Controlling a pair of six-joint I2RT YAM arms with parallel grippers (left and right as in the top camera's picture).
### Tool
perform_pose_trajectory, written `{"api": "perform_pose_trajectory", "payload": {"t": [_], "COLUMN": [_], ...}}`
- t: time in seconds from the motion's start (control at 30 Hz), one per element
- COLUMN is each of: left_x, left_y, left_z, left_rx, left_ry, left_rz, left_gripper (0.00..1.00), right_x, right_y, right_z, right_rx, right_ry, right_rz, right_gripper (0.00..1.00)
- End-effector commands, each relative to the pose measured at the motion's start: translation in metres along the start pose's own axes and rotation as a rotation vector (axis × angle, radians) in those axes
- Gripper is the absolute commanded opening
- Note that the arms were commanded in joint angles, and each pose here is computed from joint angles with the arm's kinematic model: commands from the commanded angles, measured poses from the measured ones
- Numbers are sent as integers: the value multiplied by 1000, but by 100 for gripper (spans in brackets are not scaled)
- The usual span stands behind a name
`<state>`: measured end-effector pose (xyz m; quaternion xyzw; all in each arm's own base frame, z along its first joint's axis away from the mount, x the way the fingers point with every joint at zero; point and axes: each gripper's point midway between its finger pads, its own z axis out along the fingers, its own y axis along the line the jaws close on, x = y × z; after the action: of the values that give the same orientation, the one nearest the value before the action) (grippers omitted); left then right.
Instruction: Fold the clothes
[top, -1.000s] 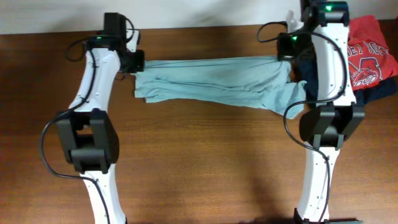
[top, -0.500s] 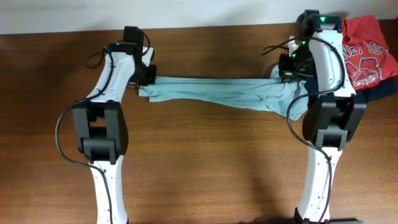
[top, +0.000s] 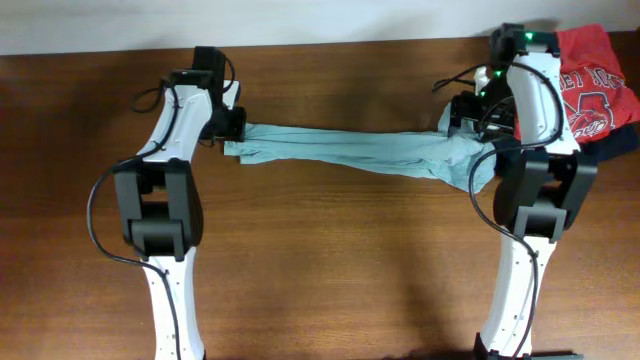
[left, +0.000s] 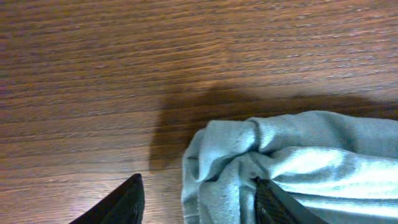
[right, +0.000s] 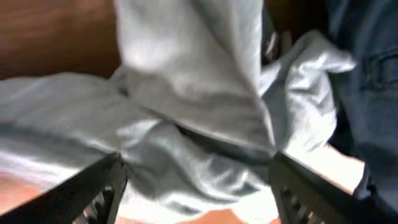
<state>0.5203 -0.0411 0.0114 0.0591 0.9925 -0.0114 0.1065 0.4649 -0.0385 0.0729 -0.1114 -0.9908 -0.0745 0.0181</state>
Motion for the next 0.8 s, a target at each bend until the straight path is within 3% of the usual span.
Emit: {"api": "perform_pose_trajectory", "payload": {"t": [0.0,0.2,0.4,0.63,0.77], "left_x": [0,-13,-21,-12,-14], "left_y": [8,29,48,78,57], "left_z": [1,-34,-68,-78,-84], "left_rx": [44,139,247,233,351], "left_ry": [1,-81,-158,-161,-184], "left_rz": [-36,-132,-190,-241,-135], "left_gripper": [56,56,56,55,56], "right_x": [-14,-13,4,20,24], "right_y": [21,45,81,127,136], "right_z": [-31,-67,-57,-44,-42], "right_rx": [-84,-88,-77,-56,-53], "right_ry": [-93,-164,-112,-91,-86], "right_rz": [-26,-102,-180,-286,-304], "right_gripper": [81,82,79,77,77]}}
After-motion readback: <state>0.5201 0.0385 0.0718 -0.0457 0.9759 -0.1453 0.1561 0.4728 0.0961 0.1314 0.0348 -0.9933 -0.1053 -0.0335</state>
